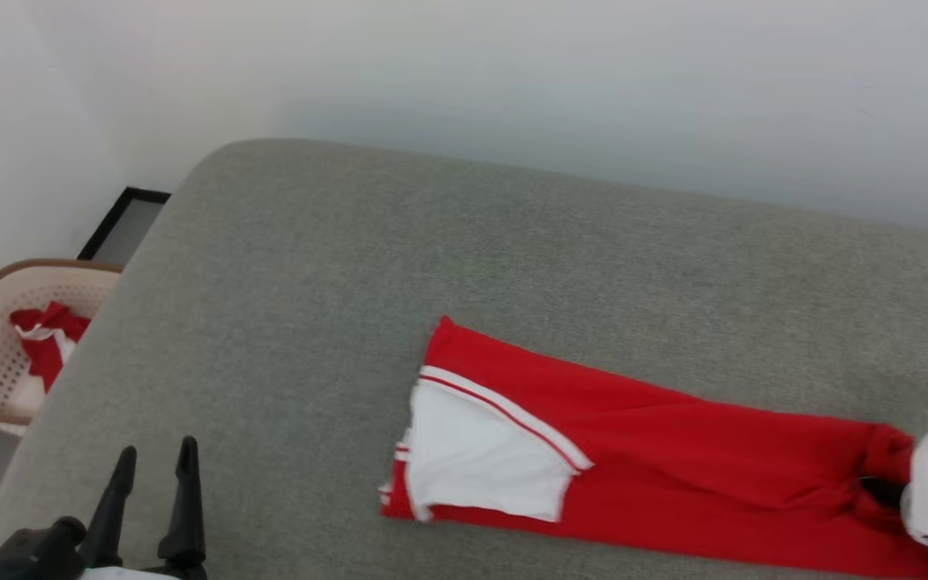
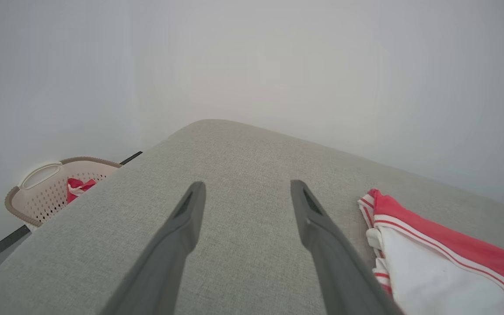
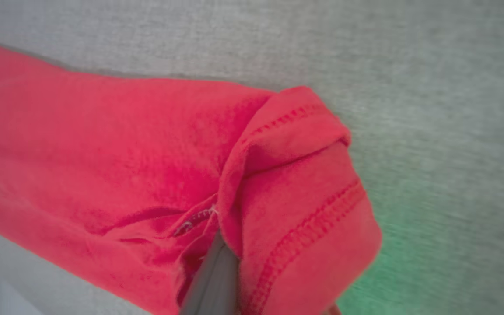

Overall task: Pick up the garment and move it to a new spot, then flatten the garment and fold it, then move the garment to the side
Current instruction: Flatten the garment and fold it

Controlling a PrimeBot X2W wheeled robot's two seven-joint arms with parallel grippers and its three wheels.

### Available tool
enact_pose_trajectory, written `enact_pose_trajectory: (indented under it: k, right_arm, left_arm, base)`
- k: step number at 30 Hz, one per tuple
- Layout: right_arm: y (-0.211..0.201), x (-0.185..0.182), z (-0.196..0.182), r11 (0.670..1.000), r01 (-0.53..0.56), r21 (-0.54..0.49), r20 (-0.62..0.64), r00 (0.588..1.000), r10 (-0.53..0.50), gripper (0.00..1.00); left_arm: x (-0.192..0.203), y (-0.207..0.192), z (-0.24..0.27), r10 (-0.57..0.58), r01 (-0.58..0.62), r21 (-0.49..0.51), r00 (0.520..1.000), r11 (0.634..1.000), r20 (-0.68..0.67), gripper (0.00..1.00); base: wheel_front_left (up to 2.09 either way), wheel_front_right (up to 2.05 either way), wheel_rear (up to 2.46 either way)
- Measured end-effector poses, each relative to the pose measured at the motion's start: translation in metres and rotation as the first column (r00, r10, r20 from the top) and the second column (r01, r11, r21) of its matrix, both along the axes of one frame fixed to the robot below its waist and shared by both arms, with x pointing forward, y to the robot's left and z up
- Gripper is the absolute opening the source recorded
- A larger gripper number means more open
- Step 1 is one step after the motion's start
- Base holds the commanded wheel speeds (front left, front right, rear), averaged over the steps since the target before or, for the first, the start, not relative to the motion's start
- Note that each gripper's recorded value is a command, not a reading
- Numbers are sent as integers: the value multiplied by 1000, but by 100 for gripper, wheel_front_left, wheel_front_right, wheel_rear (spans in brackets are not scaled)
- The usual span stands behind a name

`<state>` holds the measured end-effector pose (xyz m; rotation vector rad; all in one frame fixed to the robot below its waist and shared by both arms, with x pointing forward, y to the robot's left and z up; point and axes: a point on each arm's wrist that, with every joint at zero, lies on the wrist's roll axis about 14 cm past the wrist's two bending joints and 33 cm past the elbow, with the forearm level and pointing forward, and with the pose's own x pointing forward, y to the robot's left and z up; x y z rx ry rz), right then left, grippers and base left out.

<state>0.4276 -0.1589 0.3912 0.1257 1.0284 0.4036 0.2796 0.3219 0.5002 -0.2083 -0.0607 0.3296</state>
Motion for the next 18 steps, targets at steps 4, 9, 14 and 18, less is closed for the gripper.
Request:
enact_pose_trajectory:
  k: [4, 9, 14, 18]
  right_arm:
    - [-31, 4, 6, 997, 39, -69, 31, 999, -37, 0]
    - [-72, 8, 19, 984, 106, -146, 82, 992, -94, 0]
    - [-116, 5, 29, 956, 179, -231, 118, 981, -155, 0]
    - [-131, 4, 39, 945, 217, -245, 144, 972, -186, 0]
  left_arm:
    - [6, -5, -1, -24, 24, -1, 1000, 1000, 4, 100]
    - [15, -15, -3, -64, 64, -7, 998, 998, 9, 100]
    - [24, -26, -4, -104, 104, -10, 994, 994, 11, 100]
    - [29, -32, -4, -127, 127, -12, 992, 992, 15, 100]
  base:
    - [0, 0, 0]
    - [0, 0, 0]
    - [0, 0, 0]
    - [0, 0, 0]
